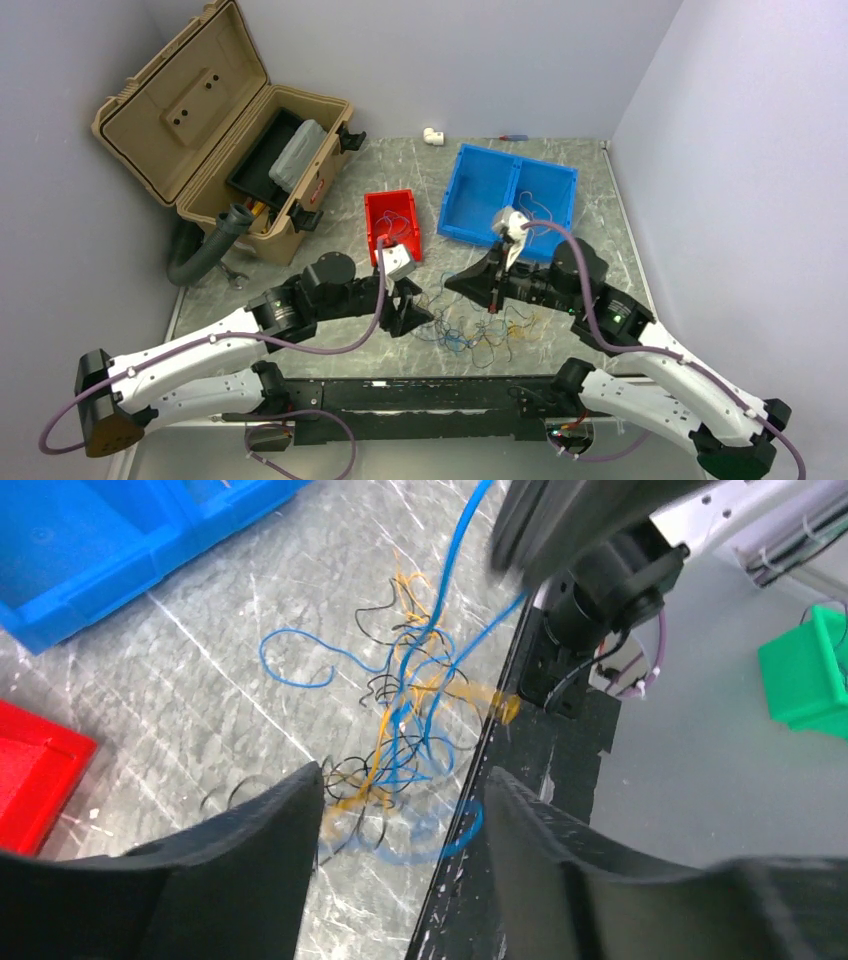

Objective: Untangle the cables

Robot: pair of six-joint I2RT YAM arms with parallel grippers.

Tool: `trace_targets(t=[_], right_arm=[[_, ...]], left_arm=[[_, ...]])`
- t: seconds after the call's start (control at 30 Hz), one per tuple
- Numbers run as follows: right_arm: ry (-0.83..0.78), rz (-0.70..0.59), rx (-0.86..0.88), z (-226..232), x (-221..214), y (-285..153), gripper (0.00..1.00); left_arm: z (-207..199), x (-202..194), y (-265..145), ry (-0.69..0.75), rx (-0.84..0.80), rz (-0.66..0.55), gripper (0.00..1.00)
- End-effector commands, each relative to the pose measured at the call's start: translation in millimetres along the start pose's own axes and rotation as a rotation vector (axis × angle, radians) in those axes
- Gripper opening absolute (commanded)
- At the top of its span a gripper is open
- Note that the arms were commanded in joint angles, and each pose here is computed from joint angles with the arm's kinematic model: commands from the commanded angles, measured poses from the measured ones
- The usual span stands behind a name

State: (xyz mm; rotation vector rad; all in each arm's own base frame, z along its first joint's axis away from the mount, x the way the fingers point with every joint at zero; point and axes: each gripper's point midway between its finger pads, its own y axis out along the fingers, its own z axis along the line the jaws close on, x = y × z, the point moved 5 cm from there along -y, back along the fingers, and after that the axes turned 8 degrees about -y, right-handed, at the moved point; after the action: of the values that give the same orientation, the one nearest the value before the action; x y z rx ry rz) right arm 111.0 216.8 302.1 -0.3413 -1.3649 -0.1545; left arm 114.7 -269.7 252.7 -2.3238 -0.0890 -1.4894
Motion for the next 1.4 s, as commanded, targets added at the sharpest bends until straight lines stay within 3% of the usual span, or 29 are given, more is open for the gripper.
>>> trace_targets(t=[0.0, 0.13, 0.33, 0.6, 0.8, 0.97, 1.37], right_arm=[[-0.029, -0.126, -0.086, 1, 53, -16, 0.00], [0.002, -0.108, -0.119, -2, 58, -15, 0.00], [0.031, -0.157, -0.111, 0, 62, -15, 0.00], [0.035, -0.171, -0.107, 1, 70, -16, 0.00], [0.029, -0.178, -0.109, 2, 73, -18, 0.00], [0.025, -0.167, -0.119, 0, 69, -18, 0.00], [0.022, -0.149, -0.114, -1, 64, -14, 0.00]], left_arm=[[4, 15, -12, 0.002, 0.061, -0.139, 0.70], [10, 15, -21, -0.005, 0.108, -0.197, 0.77], [15, 17, -23, 0.013, 0.128, -0.273, 0.78], [26, 9, -2, 0.038, 0.150, -0.238, 0.75], [32, 7, 6, 0.039, 0.175, -0.226, 0.71], [29, 16, -3, 0.076, 0.182, -0.243, 0.55], [22, 38, -29, 0.212, 0.200, -0.270, 0.49]])
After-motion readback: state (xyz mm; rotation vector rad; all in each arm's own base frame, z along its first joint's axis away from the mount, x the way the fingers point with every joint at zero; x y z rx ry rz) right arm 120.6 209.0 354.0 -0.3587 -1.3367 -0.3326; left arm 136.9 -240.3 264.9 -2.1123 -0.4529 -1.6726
